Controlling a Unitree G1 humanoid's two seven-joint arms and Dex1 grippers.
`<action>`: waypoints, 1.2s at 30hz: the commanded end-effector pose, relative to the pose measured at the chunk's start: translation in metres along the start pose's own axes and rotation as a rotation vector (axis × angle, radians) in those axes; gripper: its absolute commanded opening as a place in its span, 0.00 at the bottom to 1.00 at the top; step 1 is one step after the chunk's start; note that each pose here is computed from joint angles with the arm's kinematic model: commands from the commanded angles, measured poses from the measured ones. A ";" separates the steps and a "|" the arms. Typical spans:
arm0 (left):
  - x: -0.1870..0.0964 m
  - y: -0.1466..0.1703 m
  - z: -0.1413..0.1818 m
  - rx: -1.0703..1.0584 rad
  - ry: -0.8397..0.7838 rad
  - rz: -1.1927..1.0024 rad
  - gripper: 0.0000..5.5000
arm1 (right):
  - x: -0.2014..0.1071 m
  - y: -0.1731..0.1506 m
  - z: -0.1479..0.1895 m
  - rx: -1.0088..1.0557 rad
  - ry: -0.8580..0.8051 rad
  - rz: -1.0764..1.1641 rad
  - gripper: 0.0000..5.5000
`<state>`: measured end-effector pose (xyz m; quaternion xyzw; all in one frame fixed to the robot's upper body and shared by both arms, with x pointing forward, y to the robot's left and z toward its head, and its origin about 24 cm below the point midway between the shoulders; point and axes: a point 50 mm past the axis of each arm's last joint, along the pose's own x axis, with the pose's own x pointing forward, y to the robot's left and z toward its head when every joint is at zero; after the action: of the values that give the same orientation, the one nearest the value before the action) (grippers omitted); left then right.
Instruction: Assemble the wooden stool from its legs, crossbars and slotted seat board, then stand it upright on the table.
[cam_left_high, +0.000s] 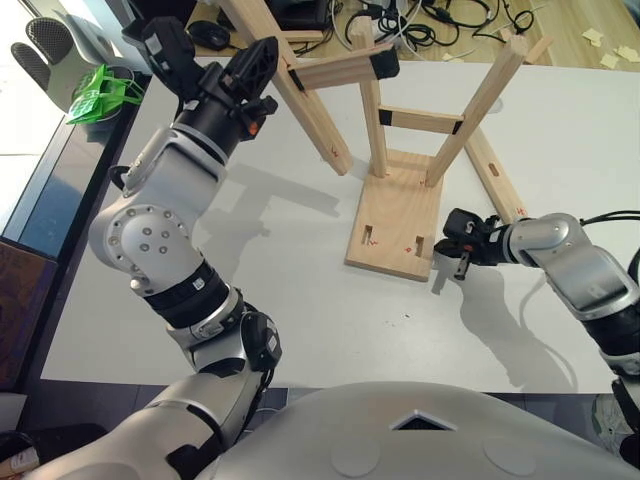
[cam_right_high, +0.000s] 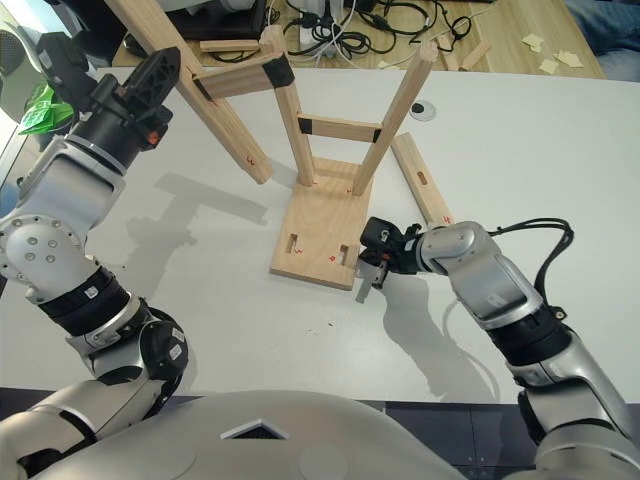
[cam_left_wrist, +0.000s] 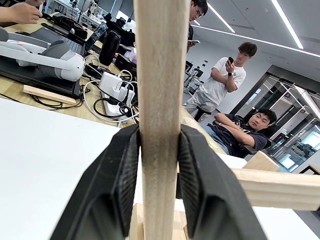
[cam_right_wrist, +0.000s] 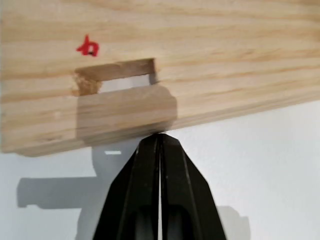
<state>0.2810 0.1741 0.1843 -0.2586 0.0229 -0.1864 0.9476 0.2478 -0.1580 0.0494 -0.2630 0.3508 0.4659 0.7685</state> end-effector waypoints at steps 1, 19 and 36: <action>-0.005 0.006 -0.005 0.046 0.034 -0.002 0.19 | 0.024 -0.003 0.002 0.026 0.016 -0.049 0.00; -0.034 0.025 -0.060 0.162 0.072 0.026 0.19 | -0.007 0.004 0.005 0.226 -0.185 -0.126 0.00; -0.035 0.026 -0.071 0.057 0.093 0.087 0.19 | -0.002 0.006 0.010 0.215 -0.230 -0.143 0.00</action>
<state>0.2487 0.1761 0.1173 -0.2249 0.0493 -0.1671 0.9587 0.2444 -0.1496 0.0551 -0.1518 0.2942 0.3974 0.8559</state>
